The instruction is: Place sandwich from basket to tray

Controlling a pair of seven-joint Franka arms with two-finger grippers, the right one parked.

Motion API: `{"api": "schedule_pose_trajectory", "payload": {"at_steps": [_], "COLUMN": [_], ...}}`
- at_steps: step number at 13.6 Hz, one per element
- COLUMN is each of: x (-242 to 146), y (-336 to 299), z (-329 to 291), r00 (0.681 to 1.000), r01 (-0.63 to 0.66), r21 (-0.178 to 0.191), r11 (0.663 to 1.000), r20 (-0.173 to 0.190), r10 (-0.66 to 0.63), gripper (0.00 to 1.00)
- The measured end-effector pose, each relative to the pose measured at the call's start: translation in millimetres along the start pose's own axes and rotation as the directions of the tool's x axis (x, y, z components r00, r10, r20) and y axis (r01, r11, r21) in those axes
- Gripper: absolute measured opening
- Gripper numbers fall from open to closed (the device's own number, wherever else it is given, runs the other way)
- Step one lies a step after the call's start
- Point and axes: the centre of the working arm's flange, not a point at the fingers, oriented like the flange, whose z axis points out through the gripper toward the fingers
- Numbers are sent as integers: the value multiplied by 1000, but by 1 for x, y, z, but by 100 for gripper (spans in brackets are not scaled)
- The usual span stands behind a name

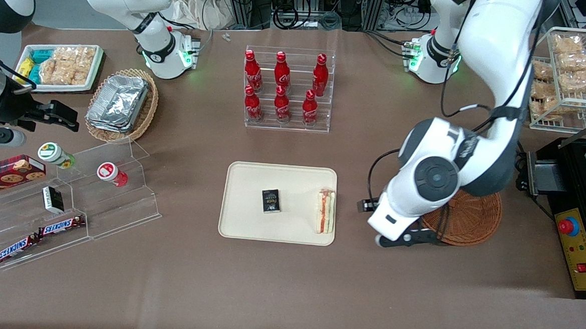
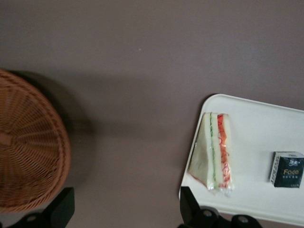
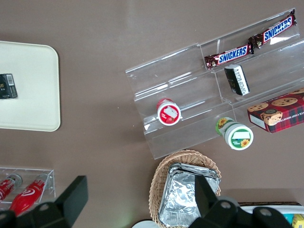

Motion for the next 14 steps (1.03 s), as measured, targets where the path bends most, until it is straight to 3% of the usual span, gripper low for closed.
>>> {"api": "schedule_pose_trajectory", "payload": {"at_steps": [5, 10, 14], "x": [-9, -49, -67], "y": [-65, -146, -199], "z": [-38, -61, -76], "r00": [999, 992, 970], "r01": [47, -125, -241], "r21": [16, 58, 74], "r11": [999, 990, 968], "r20": [-18, -16, 26], "r10": [-47, 126, 240], "gripper": [100, 100, 100]}}
